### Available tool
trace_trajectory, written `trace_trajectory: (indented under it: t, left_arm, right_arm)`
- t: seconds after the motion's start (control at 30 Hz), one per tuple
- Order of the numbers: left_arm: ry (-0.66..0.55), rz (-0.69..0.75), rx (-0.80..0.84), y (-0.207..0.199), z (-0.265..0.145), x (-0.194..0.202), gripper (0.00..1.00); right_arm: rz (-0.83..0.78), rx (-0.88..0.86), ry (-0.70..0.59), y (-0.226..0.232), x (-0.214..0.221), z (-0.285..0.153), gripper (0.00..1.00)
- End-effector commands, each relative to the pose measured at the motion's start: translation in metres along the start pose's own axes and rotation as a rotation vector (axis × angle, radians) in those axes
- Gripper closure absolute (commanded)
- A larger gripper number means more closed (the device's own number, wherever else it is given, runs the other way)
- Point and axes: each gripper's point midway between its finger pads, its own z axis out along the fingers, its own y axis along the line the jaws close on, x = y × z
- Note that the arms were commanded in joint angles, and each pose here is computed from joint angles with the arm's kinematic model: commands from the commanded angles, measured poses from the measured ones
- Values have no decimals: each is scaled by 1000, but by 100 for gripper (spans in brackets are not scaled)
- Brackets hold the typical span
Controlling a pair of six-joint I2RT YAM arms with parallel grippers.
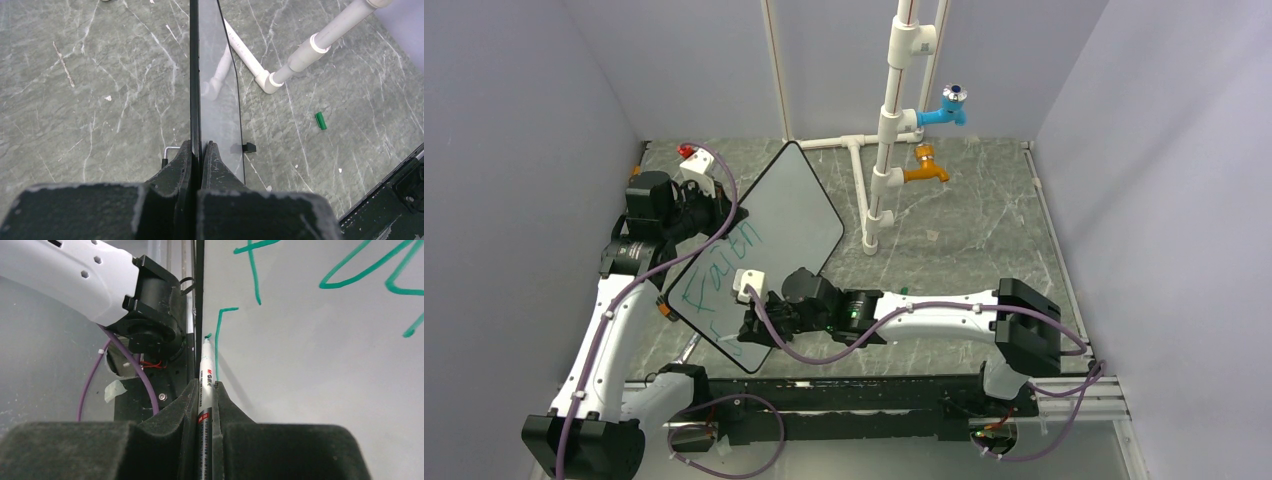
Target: Write a sentence on the whiteboard
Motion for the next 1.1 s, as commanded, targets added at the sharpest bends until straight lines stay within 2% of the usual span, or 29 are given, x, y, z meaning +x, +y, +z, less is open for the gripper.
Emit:
trace_trajectory:
  t: [0.0,1.07]
  left_arm:
    - [104,83,-112,28,2,31,100]
    - [103,84,-111,27,2,31,100]
  right_arm:
    - [-25,-1,-70,1,-26,7,100]
    - [-12,114,-72,-37,-22,-6,100]
